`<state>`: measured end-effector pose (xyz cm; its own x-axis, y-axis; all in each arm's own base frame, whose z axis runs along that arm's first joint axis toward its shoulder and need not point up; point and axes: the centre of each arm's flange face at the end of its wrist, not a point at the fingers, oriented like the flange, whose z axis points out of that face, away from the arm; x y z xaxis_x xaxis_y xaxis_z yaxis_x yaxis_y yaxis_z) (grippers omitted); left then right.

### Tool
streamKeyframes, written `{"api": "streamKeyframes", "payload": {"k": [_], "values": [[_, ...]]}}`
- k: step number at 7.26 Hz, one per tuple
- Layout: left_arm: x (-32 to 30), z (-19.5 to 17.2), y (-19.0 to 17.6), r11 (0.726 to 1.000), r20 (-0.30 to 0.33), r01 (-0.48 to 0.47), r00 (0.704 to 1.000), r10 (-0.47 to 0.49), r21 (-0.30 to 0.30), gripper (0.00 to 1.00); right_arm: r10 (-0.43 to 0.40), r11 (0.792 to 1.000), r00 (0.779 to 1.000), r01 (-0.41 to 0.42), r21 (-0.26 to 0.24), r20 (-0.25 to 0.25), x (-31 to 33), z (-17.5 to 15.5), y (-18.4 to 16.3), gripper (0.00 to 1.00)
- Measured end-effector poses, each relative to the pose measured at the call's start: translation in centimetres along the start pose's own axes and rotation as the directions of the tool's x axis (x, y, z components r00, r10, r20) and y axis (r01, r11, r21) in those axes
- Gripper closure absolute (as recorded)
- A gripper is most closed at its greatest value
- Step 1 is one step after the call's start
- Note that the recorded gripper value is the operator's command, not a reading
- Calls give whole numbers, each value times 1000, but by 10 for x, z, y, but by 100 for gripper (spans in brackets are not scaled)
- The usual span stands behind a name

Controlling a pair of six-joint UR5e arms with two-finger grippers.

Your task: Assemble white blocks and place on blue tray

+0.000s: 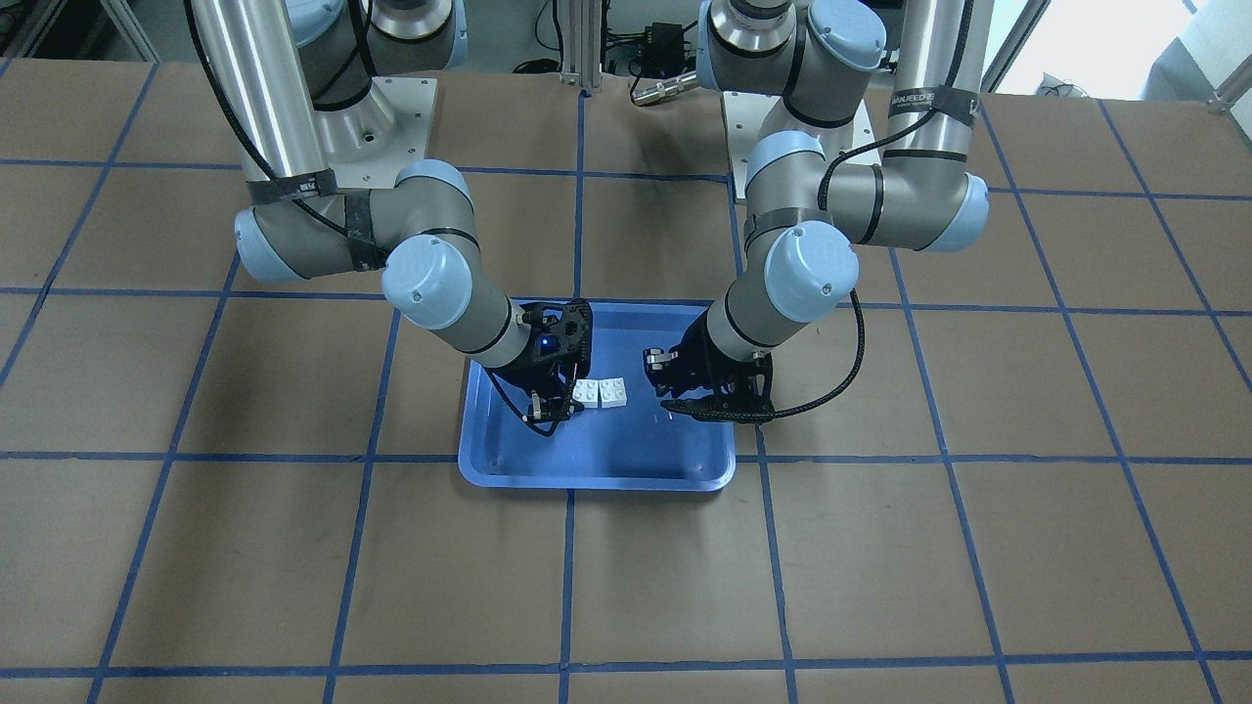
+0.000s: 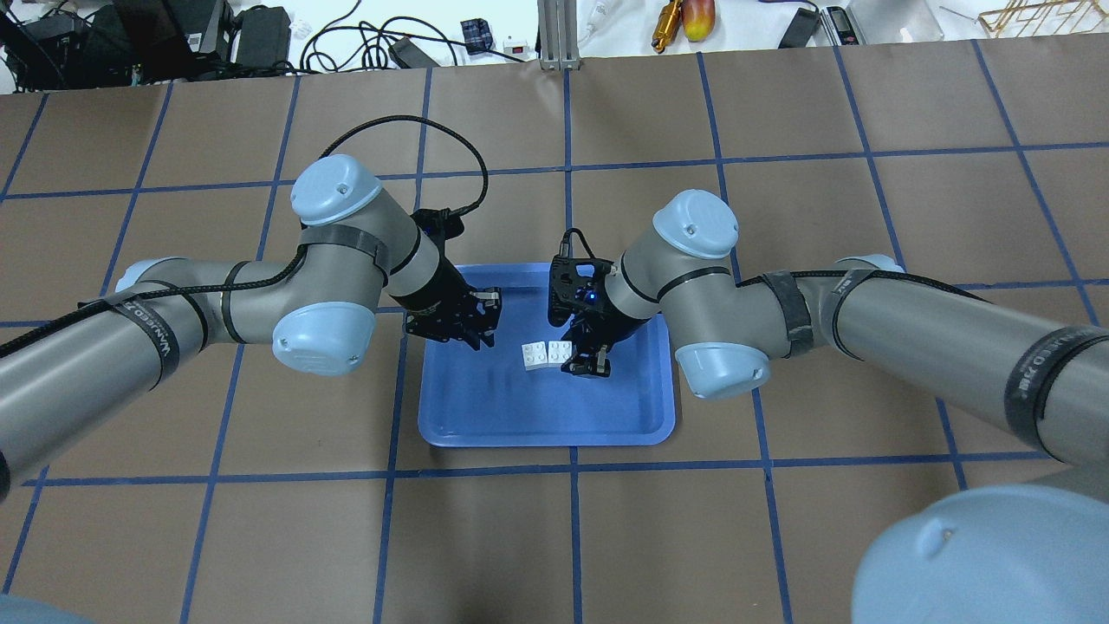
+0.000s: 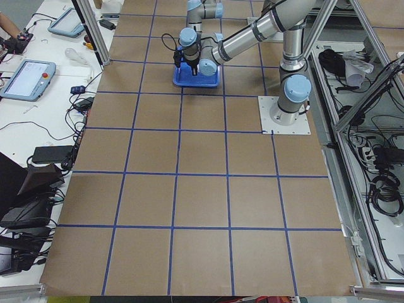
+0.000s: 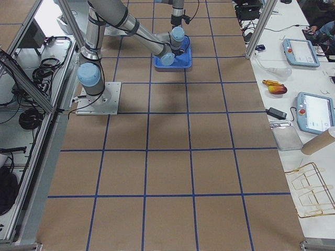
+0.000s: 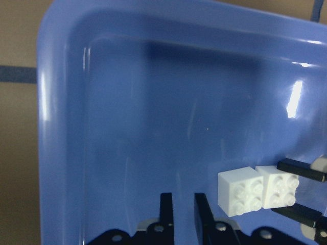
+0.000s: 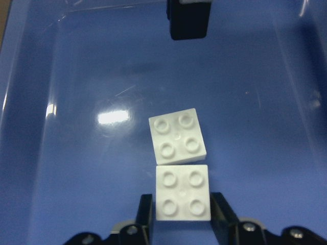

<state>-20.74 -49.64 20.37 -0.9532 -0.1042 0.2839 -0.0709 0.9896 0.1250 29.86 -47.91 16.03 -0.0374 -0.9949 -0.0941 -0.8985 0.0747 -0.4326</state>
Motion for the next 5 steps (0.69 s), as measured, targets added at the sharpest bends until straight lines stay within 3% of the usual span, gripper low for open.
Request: {"api": "streamKeyframes", "payload": {"k": [1, 2, 3, 4, 5], "values": [[0, 0, 0, 1000, 0, 0, 1000, 0, -1, 72, 15, 1000, 1000, -15, -3, 3, -2, 1, -2, 46], [0, 1, 0, 1000, 0, 1, 1000, -1, -2, 72, 24, 1000, 1000, -24, -4, 5, -4, 3, -4, 22], [0, 1, 0, 1000, 0, 2, 1000, -2, -3, 72, 29, 1000, 1000, -29, -5, 6, -5, 4, -5, 8], [1, 2, 0, 1000, 0, 1, 1000, -1, -4, 72, 37, 999, 999, -37, -6, 7, -5, 4, -6, 0], [5, 2, 1, 1000, 1, -3, 1000, 3, -2, 72, 50, 999, 999, -50, -6, 6, -5, 4, -6, 0]]}}
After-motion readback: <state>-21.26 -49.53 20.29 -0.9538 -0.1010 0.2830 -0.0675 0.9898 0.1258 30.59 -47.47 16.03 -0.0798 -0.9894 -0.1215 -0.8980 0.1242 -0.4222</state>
